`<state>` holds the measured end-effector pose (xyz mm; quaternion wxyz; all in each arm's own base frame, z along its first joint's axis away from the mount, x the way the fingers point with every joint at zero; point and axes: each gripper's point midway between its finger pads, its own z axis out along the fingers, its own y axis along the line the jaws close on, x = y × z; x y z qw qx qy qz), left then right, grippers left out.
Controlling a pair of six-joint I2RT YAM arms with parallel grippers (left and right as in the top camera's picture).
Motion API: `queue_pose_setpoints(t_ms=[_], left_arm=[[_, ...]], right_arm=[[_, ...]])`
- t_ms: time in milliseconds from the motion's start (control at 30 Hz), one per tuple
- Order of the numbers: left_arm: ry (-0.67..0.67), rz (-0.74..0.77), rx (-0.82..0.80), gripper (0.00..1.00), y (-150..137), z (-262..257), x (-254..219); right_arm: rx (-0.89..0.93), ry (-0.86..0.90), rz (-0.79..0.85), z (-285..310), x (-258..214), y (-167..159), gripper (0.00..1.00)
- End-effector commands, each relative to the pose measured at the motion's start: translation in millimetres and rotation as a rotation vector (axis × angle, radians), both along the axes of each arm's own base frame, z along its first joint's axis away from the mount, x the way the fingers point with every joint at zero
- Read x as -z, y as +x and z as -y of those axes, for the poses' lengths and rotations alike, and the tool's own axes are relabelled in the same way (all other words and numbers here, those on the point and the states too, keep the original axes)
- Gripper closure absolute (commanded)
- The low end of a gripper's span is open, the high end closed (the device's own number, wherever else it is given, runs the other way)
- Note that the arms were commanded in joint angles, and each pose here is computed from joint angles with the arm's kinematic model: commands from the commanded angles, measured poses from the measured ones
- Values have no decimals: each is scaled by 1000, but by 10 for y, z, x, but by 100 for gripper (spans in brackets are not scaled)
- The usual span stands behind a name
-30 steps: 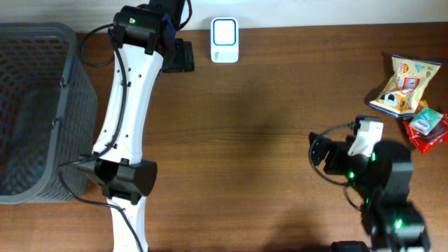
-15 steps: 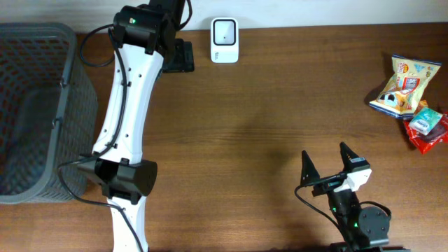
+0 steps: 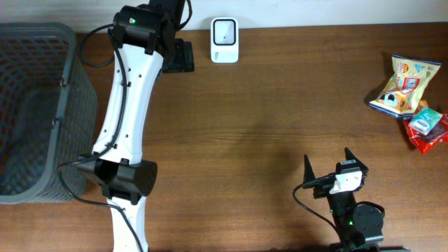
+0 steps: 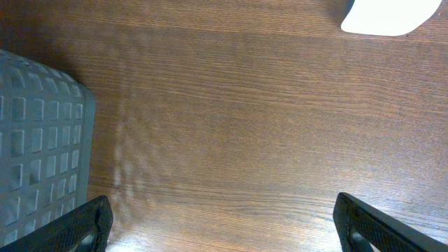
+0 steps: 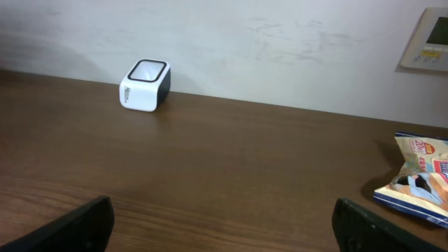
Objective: Scan the item barcode
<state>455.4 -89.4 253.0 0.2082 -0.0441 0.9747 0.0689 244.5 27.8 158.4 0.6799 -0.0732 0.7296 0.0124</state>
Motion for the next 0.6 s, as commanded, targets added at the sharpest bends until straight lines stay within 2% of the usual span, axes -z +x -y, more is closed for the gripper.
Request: queue_pose_setpoints(t_ms=[0,67,567], left_arm=[[10,5,0,1,4,-20,-14],[10,5,0,1,4,-20,-14],[10,5,0,1,4,-20,-14]], right_arm=[[30,17,-7,53,34,4,2],[61,63,-11,118,34,9,2],[83,58,-9,163,30,12,2]])
